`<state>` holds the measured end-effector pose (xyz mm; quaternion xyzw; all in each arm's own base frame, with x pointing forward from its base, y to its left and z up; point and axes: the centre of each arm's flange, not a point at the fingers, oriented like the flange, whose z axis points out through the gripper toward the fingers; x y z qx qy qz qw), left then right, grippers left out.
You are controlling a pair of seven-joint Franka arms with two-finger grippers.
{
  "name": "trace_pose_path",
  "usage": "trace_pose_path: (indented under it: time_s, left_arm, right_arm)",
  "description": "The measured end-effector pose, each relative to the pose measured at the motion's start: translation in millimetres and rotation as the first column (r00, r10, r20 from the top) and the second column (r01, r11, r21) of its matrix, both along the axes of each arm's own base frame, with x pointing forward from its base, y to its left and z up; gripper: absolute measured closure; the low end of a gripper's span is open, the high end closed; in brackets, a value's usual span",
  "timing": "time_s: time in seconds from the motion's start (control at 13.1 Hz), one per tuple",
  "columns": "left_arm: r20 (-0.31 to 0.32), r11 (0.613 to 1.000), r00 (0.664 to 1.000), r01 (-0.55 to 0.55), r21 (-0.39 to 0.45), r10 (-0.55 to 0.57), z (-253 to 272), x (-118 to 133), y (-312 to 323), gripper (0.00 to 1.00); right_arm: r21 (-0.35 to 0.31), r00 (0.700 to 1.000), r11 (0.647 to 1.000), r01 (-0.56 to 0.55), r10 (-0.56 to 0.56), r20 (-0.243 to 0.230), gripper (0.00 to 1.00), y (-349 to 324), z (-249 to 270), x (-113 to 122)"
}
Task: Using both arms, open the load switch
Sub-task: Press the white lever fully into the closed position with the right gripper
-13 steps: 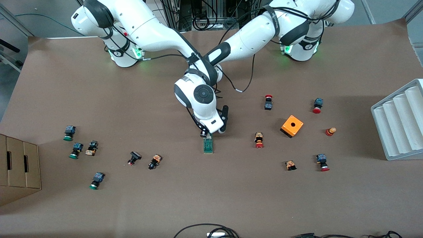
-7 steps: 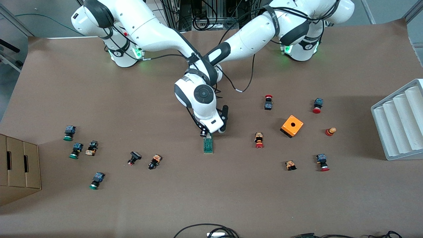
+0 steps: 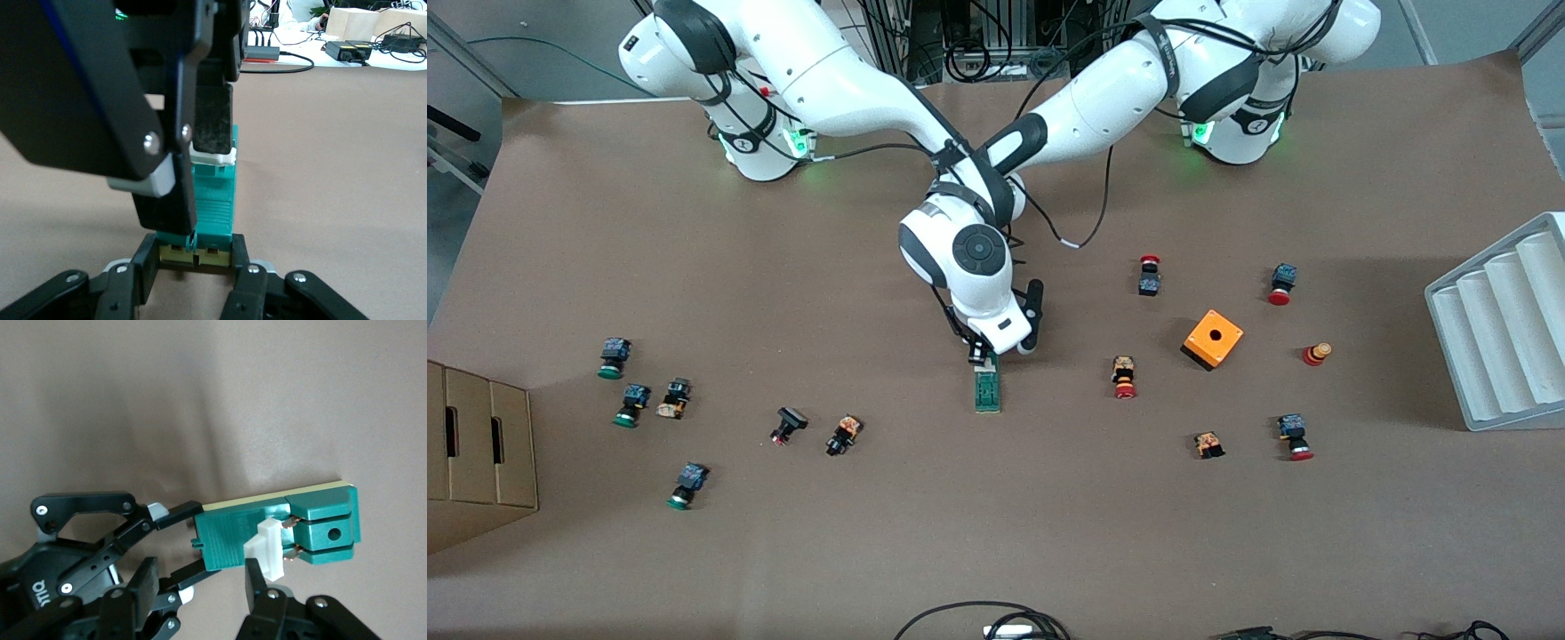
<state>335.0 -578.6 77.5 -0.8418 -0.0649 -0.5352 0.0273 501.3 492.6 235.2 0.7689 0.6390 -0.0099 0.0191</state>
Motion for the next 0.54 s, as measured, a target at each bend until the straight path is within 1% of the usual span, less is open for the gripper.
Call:
trace_pose_path:
  time_s: [0.54]
  left_arm:
    - [0.000,1.000,1.000,0.000,0.000,0.000,0.0,0.0,0.0,0.52]
  right_arm:
    - [0.003,1.000,1.000,0.024,-0.024,0.004,0.40,2.2,-3.8,-2.9]
